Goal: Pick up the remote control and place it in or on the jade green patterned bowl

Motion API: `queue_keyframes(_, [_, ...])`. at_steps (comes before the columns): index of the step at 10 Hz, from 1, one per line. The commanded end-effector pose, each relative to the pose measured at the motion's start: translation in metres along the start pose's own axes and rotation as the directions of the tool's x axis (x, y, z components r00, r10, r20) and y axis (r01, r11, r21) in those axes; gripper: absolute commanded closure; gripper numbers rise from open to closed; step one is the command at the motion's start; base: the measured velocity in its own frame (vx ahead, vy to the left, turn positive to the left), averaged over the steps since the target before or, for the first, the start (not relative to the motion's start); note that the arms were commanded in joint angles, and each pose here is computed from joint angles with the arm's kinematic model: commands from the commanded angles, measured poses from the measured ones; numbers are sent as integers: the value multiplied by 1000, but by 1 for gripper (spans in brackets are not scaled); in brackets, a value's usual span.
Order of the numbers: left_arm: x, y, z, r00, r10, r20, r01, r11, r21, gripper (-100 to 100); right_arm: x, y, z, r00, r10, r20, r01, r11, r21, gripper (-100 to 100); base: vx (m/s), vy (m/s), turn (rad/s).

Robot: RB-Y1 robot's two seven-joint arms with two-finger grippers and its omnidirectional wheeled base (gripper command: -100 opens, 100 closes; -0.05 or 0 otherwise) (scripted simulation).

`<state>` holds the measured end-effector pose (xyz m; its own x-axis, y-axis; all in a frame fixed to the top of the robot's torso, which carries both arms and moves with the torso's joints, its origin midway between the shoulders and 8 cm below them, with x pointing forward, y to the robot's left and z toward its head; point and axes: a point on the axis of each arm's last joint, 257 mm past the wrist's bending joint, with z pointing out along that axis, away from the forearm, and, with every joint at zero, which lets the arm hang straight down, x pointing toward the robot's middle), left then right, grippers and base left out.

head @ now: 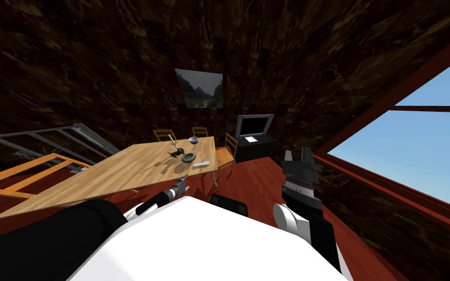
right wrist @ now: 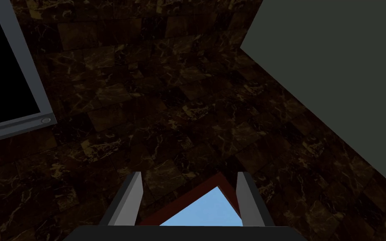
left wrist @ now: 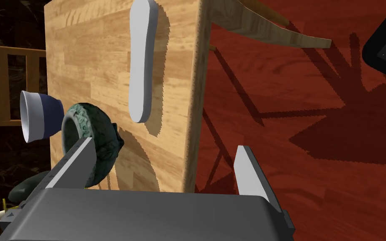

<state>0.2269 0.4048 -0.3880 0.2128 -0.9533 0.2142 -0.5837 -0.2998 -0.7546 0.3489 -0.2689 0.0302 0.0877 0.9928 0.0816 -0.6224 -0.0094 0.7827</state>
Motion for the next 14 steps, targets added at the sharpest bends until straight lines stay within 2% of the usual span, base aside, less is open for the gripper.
queue_keyframes(1, [-13,16,-1,999,-22,23,23,999,-45,-100,0,0,0,1000,0,0,0,1000,0,0,74,-36,-108])
queue_keyframes(2, [-32,41,-9,996,-57,65,65,991,-120,-100,0,0,0,1000,0,0,0,1000,0,0,82,-38,-242])
queue_keyframes(3, [-32,41,-9,996,-57,66,65,991,-120,-100,0,0,0,1000,0,0,0,1000,0,0,81,-29,-126])
queue_keyframes(4, [-50,65,-20,990,-89,112,109,976,-188,-100,0,0,0,1000,0,0,0,1000,0,0,113,-40,-252])
queue_keyframes(5, [-50,65,-20,990,-89,112,109,976,-188,-100,0,0,0,1000,0,0,0,1000,0,0,97,-22,-123])
queue_keyframes(7, [-85,108,-45,968,-139,210,199,933,-301,-100,0,0,0,1000,0,0,0,1000,0,0,141,-47,-283])
queue_keyframes(8, [-85,109,-45,968,-139,211,200,932,-303,-100,0,0,0,1000,0,0,0,1000,0,0,143,-15,-151])
queue_keyframes(10, [-116,144,-75,937,-161,310,280,878,-388,-100,0,0,0,1000,0,0,0,1000,0,0,148,-23,-262])
queue_keyframes(11, [-117,145,-75,935,-167,312,286,877,-387,-100,0,0,0,1000,0,0,0,1000,0,0,132,-26,-115])
queue_keyframes(14, [-157,181,-119,877,-176,447,394,796,-460,-100,0,0,0,1000,0,0,0,1000,0,0,196,-2,-261])
